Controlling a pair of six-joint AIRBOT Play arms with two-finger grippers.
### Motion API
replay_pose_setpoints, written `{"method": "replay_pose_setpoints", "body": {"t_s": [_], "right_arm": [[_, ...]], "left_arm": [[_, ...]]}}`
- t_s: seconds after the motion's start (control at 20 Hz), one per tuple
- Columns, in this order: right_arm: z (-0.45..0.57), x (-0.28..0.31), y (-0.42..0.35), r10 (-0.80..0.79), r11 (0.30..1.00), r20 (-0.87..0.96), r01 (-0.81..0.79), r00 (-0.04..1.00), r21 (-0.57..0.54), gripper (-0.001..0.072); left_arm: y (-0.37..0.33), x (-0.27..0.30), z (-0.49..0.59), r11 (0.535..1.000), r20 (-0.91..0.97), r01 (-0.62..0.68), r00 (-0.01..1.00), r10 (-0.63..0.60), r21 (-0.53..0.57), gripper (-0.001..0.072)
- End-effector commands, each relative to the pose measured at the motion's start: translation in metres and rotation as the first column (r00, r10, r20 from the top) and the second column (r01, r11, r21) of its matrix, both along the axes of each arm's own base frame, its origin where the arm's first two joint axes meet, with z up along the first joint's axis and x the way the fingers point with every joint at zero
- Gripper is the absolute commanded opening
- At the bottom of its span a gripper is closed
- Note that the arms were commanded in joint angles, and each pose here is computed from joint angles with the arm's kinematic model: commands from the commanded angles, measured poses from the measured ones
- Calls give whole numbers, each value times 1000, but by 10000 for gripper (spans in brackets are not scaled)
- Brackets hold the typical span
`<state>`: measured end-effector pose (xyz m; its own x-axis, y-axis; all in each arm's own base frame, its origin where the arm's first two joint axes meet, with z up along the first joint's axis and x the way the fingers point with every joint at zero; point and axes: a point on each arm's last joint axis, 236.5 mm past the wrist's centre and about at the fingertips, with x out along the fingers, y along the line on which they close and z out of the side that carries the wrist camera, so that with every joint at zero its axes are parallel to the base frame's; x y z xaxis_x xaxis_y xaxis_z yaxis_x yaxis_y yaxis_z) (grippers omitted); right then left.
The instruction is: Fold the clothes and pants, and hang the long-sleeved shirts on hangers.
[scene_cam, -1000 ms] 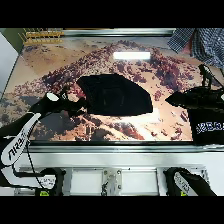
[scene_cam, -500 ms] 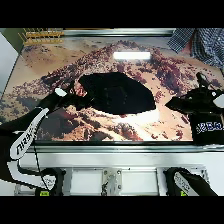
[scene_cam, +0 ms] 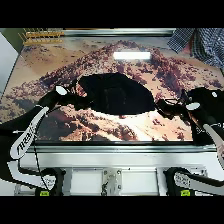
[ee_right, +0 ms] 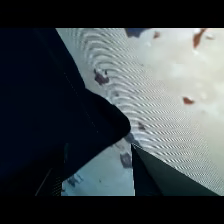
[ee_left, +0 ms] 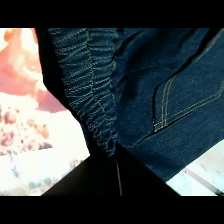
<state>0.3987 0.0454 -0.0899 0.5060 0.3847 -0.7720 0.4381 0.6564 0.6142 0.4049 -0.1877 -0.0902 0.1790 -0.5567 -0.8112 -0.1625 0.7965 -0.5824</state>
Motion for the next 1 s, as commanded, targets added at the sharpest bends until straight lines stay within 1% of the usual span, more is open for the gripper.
{"method": "replay_pose_setpoints", "body": {"t_s": [0.0,0.2,0.25,0.3,0.35,0.4,0.5,0.55,0.65,0.8,0.95], "right_arm": [[-25,18,14,-23,1000,7,23,1000,9,434],[-21,34,33,25,1000,42,-24,999,-13,426],[-18,38,36,37,999,61,-36,997,-26,269],[-14,42,39,76,996,86,-72,993,-48,62],[-6,45,43,127,990,113,-120,985,-68,13],[7,48,47,182,982,147,-171,972,-85,12],[58,64,42,292,951,239,-254,926,-178,11],[99,75,35,343,930,302,-276,890,-244,11],[201,90,25,403,900,437,-262,804,-347,11],[359,78,26,449,874,625,-169,639,-456,11],[480,29,38,495,851,739,-83,456,-519,11]], "left_arm": [[1,-2,-1,1000,-3,10,1000,-10,7,23],[1,-1,-1,1000,-2,9,1000,-9,7,23],[1,-2,-1,1000,-3,9,1000,-9,7,23],[1,-1,-1,1000,-2,9,1000,-9,7,23],[2,0,1,1000,3,6,1000,-6,6,23],[6,3,8,1000,18,-4,1000,4,3,23],[21,18,50,999,114,-40,993,41,-10,23],[30,27,86,998,186,-51,981,55,-25,23],[38,33,176,998,348,-33,936,49,-52,23],[29,9,313,997,590,44,807,2,-64,23],[9,-46,417,990,766,132,641,-46,-51,23]]}}
